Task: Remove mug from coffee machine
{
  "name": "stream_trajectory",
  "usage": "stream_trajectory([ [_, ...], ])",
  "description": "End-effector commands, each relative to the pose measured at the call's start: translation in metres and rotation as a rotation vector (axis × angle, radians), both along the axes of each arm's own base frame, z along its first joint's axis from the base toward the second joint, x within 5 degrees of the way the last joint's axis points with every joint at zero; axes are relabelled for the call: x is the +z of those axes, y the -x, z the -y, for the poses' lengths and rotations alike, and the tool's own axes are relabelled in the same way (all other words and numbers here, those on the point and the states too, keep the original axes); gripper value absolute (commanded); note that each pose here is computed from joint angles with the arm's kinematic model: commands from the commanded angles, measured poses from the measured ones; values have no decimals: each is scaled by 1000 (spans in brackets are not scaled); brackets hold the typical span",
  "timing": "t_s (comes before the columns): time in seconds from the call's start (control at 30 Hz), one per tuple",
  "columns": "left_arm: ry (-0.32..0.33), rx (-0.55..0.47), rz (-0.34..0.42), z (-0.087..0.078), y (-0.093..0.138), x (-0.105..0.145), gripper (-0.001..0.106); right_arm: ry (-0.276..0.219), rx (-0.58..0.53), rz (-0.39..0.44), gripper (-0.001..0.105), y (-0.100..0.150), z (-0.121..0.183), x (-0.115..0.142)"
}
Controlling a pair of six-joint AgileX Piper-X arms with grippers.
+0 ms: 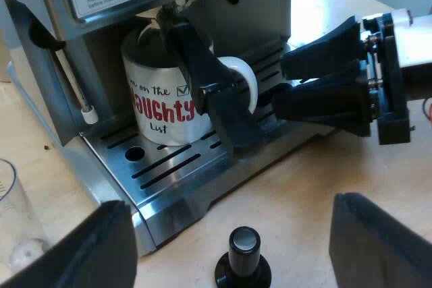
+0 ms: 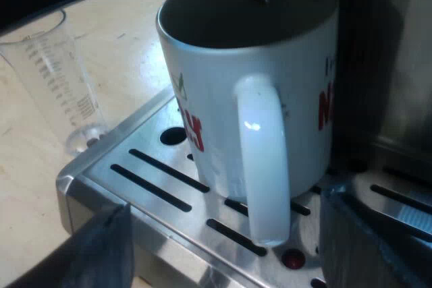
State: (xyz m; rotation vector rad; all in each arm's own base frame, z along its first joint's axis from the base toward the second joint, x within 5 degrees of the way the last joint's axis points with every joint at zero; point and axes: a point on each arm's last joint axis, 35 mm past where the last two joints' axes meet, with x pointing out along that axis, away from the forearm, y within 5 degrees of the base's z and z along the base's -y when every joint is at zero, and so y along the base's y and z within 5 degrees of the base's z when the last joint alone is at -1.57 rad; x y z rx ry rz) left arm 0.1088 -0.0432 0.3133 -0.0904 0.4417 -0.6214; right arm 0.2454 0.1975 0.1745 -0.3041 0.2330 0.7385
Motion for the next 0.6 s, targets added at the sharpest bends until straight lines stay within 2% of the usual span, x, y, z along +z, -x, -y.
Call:
stream_trajectory([
  [0.03, -4, 6, 12, 0, -1, 1, 62, -28, 19, 37, 60, -4, -4, 1],
  [0.33, -2, 6, 11, 0, -1, 1, 62, -32, 5, 49, 60, -18, -15, -12],
  [0.6, -27, 6, -77, -1, 3, -8, 62, -56, 4, 79, 60, -43, -35, -7],
])
